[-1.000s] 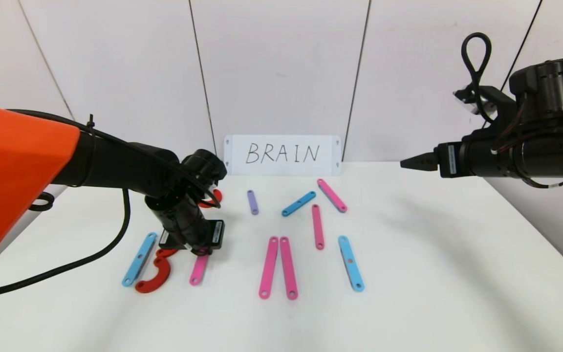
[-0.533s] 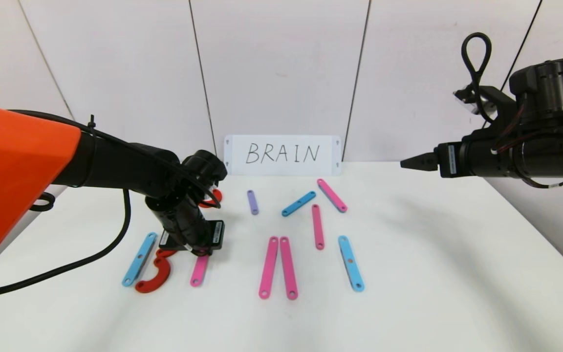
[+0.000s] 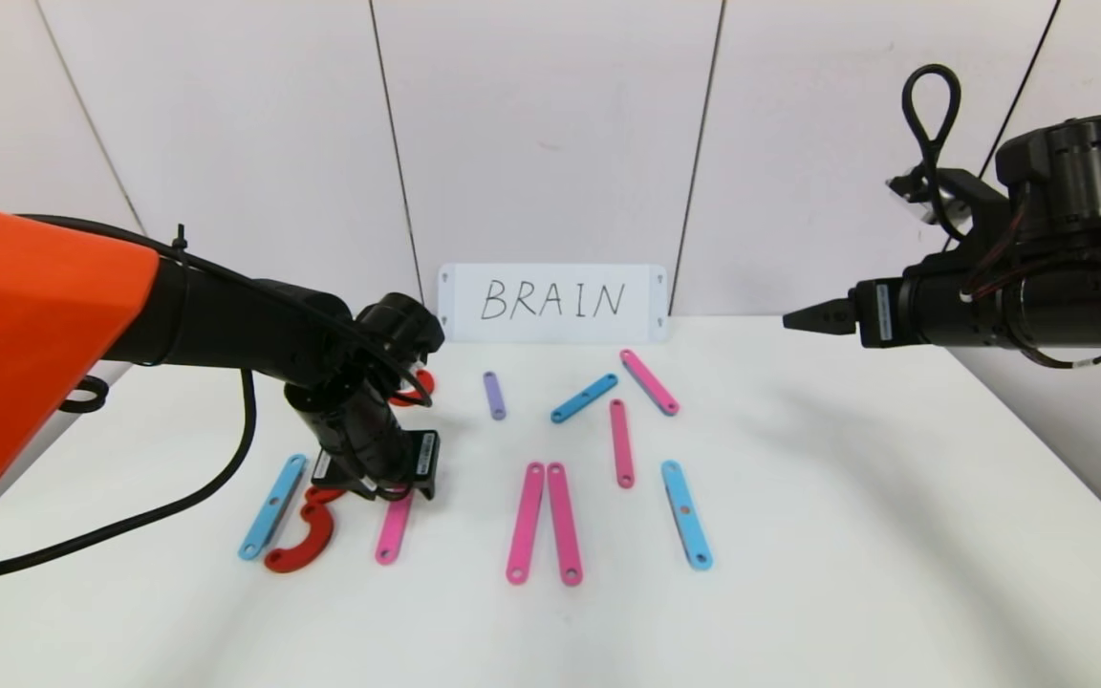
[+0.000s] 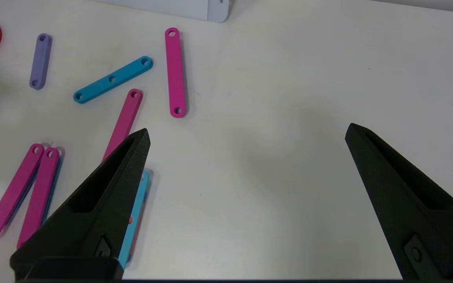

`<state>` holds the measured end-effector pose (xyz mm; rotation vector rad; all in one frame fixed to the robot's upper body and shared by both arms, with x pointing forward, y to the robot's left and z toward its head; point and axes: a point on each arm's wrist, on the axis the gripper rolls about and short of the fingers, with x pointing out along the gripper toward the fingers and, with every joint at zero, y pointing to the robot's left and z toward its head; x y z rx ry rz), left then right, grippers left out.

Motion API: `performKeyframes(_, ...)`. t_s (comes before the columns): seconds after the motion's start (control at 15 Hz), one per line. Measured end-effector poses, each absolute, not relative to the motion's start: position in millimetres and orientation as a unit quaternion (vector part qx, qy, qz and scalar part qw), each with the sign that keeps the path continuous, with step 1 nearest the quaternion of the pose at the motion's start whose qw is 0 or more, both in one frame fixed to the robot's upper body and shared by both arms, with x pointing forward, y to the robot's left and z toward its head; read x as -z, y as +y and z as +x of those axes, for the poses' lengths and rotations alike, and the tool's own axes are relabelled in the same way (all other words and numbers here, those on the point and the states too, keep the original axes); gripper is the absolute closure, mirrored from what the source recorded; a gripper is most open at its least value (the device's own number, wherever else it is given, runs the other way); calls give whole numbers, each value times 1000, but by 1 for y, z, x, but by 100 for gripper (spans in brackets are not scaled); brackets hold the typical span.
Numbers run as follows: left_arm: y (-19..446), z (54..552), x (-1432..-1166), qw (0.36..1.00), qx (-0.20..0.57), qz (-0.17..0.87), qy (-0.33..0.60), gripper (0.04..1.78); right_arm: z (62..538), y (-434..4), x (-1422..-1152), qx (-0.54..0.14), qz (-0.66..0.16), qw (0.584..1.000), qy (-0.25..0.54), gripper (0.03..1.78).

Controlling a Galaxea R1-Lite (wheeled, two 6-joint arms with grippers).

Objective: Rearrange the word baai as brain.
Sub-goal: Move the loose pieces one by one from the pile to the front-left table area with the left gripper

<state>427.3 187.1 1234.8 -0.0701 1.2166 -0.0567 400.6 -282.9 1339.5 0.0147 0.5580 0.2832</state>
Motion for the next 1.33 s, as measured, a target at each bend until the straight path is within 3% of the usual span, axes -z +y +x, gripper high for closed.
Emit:
performKeyframes(0.2, 187, 428, -1238, 822, 29, -34, 568, 31, 401, -283, -1339, -139, 7, 951, 275, 7)
performKeyframes(0.4, 183, 429, -1245, 829, 36, -36, 557, 10, 401, -283, -1339, -139, 7, 951, 275, 7)
performKeyframes(0.93, 198, 458, -1285, 875, 74, 6, 478, 7, 401, -283, -1339, -139, 7, 951, 276, 7)
performKeyframes(1.33, 204, 502, -1278, 893, 82, 29, 441, 7, 402, -283, -1337, -139, 7, 950, 278, 7)
